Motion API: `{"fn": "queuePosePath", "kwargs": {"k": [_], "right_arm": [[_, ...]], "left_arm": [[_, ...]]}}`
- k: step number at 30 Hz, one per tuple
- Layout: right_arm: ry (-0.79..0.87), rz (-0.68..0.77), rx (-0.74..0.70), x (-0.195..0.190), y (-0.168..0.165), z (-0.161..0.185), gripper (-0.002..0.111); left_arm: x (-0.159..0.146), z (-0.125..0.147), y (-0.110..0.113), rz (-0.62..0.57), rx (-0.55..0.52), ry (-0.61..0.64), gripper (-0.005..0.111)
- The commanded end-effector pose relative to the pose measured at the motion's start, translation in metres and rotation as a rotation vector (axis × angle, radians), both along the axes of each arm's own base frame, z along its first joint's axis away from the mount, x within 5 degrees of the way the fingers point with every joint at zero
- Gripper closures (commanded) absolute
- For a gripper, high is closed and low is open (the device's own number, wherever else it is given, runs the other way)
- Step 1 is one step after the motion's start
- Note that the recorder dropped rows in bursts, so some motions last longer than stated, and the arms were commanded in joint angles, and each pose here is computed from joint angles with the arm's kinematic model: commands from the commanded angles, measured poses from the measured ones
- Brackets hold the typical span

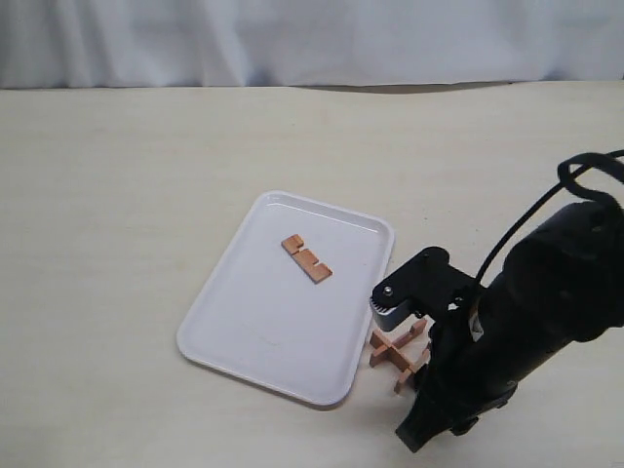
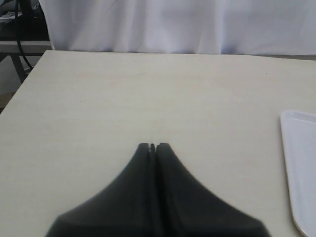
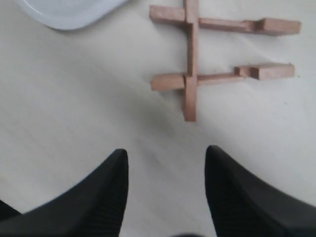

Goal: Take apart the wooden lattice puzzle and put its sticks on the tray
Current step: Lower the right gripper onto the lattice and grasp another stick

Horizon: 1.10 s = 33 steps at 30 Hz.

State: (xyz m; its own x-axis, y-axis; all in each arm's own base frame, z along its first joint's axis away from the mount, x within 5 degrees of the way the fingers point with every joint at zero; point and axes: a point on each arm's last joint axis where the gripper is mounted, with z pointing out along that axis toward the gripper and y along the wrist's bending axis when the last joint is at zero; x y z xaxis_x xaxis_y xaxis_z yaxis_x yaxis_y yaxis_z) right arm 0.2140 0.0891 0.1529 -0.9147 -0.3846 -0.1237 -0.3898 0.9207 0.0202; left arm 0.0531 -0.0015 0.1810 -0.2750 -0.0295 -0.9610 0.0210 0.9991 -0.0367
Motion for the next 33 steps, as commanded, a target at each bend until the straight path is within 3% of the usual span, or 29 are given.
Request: {"fn": "queuePosePath", "kwargs": {"k": [1,11,15,20,24,33], "right_arm": [[-0.055,-0.007,-0.002,0.007,0.005,-0.005,0.062],[-0.088,-0.009,-0.001,0.016,0.008,-0.017,0.063],[-0.068,0.000,-0.016,0.017,0.007,-0.024,0.076],[-0.052,0.002,-0.024,0.018,0.008,-0.031,0.084],[-0.065,0.026,-0.037,0.019,0.007,-0.030,0.104],[-0.085,0.020,-0.033,0.017,0.006,-0.010,0.104]], "left_arm": [[0.000,0.000,0.000,0.000,0.001,-0.009,0.107],[0.000,0.000,0.000,0.000,0.001,-0.006,0.107],[0.000,0.000,0.000,0.000,0.001,-0.006,0.107],[0.000,0.000,0.000,0.000,0.001,-0.006,0.107],[0.000,0.000,0.000,0.000,0.001,-0.006,0.107],[0.000,0.000,0.000,0.000,0.001,-0.006,0.107]]}}
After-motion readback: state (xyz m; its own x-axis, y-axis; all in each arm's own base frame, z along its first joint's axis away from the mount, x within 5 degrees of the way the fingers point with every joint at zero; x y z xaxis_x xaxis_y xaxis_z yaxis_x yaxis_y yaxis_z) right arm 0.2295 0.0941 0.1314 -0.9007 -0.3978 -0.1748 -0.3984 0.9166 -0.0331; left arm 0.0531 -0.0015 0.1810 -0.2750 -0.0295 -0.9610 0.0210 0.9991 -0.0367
